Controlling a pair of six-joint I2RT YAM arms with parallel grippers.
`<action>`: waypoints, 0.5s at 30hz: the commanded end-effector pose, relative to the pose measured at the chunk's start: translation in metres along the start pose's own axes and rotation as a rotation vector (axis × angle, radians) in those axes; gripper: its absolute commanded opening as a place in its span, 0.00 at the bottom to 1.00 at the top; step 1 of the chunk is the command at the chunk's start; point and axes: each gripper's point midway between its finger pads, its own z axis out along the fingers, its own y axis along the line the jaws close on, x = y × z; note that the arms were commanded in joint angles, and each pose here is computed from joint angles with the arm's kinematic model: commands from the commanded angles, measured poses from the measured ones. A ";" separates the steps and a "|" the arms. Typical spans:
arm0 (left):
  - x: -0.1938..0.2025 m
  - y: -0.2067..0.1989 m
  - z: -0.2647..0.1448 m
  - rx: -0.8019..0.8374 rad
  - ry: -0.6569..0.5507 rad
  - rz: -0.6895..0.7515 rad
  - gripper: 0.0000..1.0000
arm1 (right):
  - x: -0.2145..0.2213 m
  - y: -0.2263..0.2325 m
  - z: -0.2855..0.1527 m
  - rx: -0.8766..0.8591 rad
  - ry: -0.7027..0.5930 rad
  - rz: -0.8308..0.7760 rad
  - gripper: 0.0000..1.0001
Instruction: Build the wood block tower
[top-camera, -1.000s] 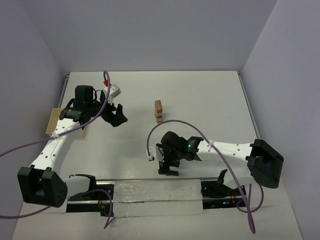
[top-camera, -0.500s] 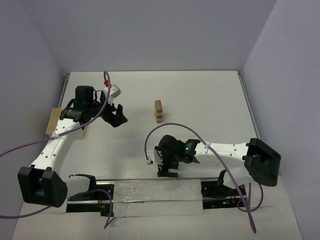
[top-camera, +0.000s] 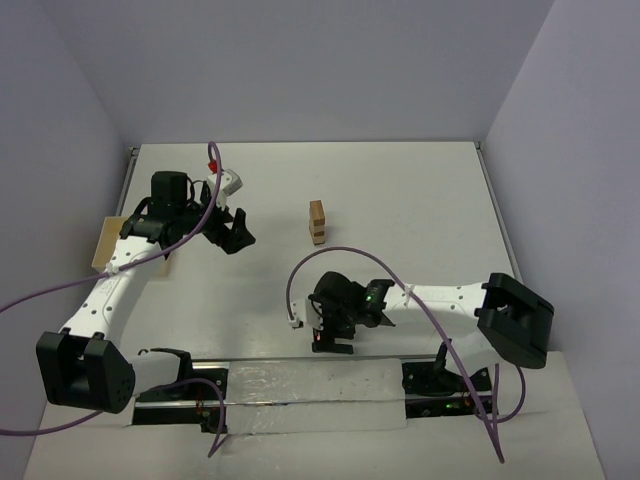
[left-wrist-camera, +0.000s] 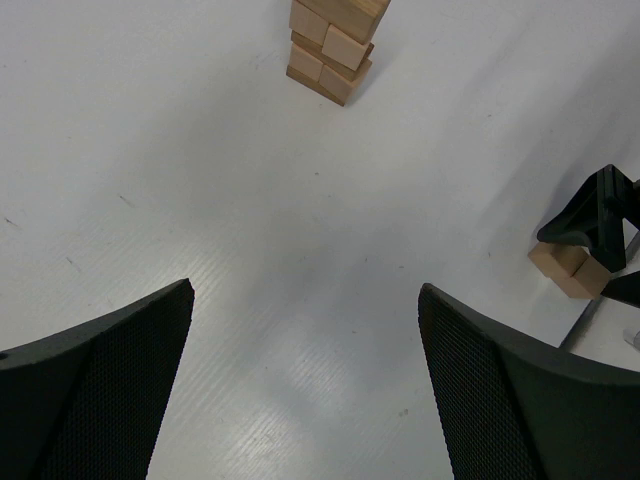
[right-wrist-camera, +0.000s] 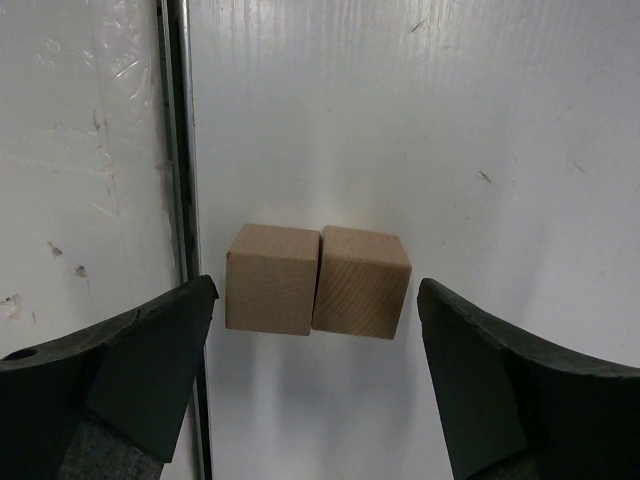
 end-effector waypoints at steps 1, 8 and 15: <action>-0.013 0.002 0.000 -0.007 -0.040 0.045 0.99 | -0.008 -0.003 0.004 0.021 -0.010 -0.016 0.87; -0.012 0.003 0.001 -0.009 -0.039 0.045 0.99 | -0.009 -0.004 0.004 0.029 -0.011 -0.014 0.77; -0.011 0.003 0.001 -0.008 -0.036 0.044 0.99 | -0.010 -0.004 0.003 0.034 -0.017 -0.004 0.60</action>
